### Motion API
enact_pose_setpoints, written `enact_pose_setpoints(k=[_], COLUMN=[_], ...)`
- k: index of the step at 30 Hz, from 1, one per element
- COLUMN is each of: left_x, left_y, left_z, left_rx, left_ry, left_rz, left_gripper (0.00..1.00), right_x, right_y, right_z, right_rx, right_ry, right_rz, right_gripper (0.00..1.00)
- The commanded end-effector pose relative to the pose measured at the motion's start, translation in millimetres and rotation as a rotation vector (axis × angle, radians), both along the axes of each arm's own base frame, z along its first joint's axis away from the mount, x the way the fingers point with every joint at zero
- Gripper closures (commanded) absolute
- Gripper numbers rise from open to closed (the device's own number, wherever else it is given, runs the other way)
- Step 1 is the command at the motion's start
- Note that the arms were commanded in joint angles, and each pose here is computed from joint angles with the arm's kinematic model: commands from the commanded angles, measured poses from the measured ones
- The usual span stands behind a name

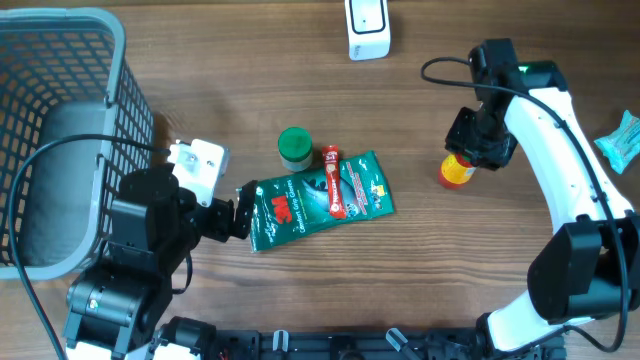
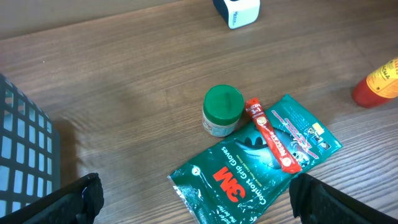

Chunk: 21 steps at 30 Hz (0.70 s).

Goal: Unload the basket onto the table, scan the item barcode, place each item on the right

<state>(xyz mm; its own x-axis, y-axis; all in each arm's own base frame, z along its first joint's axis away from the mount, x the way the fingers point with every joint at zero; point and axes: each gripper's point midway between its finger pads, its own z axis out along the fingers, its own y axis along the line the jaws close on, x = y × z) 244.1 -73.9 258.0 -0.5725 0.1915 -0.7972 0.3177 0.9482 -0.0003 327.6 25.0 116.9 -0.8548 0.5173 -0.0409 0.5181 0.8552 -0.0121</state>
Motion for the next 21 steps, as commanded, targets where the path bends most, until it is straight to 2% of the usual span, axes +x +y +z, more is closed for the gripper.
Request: enact_pose_setpoints(k=[1,3,4,5,6,13,17,21], left_x=[0,0,0,0,0,0,0,0], left_y=[0,0,0,0,0,0,0,0], left_z=[0,0,0,0,0,0,0,0], left_rx=[-0.010,-0.010,-0.010,-0.010,-0.010,-0.010,-0.010,-0.010], left_ry=[0.000,0.000,0.000,0.000,0.000,0.000,0.000,0.000], left_rz=[0.002,0.002,0.002,0.002,0.002,0.002,0.002,0.002], left_gripper=[0.00,0.00,0.00,0.00,0.00,0.00,0.00,0.00], right_x=[9,12,12,12,12,4,14,13], right_y=[28,41,43,43,43,51,50,40], right_z=[4,6,7,7,7,24,64,79], right_rx=[0.186,0.267,0.285,0.284,0.284,0.339,0.350,0.287], right_ry=[-0.007,-0.006,-0.002,-0.001,-0.001,0.007,-0.115,-0.182], right_rz=[-0.180,-0.216,-0.231,-0.230,-0.227,-0.217,-0.177,-0.072], right_gripper=[0.54,0.53,0.37,0.15,0.00,0.00,0.00,0.00])
